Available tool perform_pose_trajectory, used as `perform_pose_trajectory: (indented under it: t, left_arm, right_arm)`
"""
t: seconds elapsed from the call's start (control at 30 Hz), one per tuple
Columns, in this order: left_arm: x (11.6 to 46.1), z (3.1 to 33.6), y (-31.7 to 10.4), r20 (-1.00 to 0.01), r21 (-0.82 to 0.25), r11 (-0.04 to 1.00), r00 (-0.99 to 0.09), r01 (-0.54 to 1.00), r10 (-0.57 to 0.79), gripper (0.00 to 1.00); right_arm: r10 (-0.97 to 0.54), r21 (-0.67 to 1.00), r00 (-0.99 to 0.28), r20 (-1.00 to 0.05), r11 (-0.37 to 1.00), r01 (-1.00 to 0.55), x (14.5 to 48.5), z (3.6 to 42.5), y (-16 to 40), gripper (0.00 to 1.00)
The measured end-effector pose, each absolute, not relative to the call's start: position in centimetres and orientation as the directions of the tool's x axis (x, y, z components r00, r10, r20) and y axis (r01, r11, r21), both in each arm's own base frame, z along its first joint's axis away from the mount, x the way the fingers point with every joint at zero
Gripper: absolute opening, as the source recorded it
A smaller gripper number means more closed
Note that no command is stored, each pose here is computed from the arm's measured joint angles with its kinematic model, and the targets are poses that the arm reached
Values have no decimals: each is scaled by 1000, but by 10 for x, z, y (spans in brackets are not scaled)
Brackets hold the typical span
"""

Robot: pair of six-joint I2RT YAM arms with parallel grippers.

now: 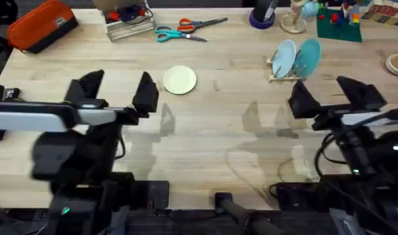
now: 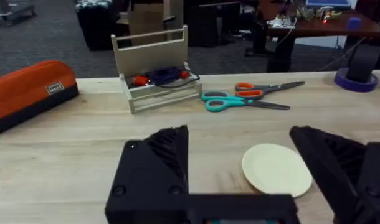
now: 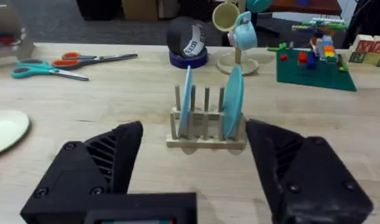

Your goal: Pick up the plates from the table one by one and place each into a slot on the dish rack.

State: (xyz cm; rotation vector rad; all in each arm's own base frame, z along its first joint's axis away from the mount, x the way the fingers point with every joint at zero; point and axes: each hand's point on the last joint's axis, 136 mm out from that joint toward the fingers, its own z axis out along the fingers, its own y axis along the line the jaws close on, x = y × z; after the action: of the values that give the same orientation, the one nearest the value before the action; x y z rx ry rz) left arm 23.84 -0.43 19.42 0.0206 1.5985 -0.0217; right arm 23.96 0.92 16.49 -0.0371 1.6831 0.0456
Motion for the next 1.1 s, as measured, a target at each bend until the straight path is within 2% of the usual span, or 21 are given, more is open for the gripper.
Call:
perform_pose_trajectory:
  t: [0.37, 0.53, 0.73, 0.9, 1.1]
  left_arm:
    - [185, 293, -5, -1000, 0, 1000, -4, 29, 0, 993]
    - [166, 334, -5, -999, -2, 1000, -41, 30, 0, 992]
    - [165, 352, -10, -976, -13, 998, -219, 54, -1, 993]
    - [176, 350, -13, -913, -33, 997, -408, 69, -2, 993]
    - [200, 340, -18, -796, -66, 994, -605, 83, -3, 993]
  right_arm:
    - [2, 5, -60, -998, 999, -53, 202, 255, 9, 995]
    - [2, 8, -116, -993, 999, -52, 194, 285, 9, 995]
    - [1, 18, -305, -952, 998, -53, 200, 297, 10, 995]
    - [0, 28, -486, -874, 998, -49, 208, 298, 10, 995]
    - [0, 38, -642, -767, 998, -45, 220, 300, 10, 995]
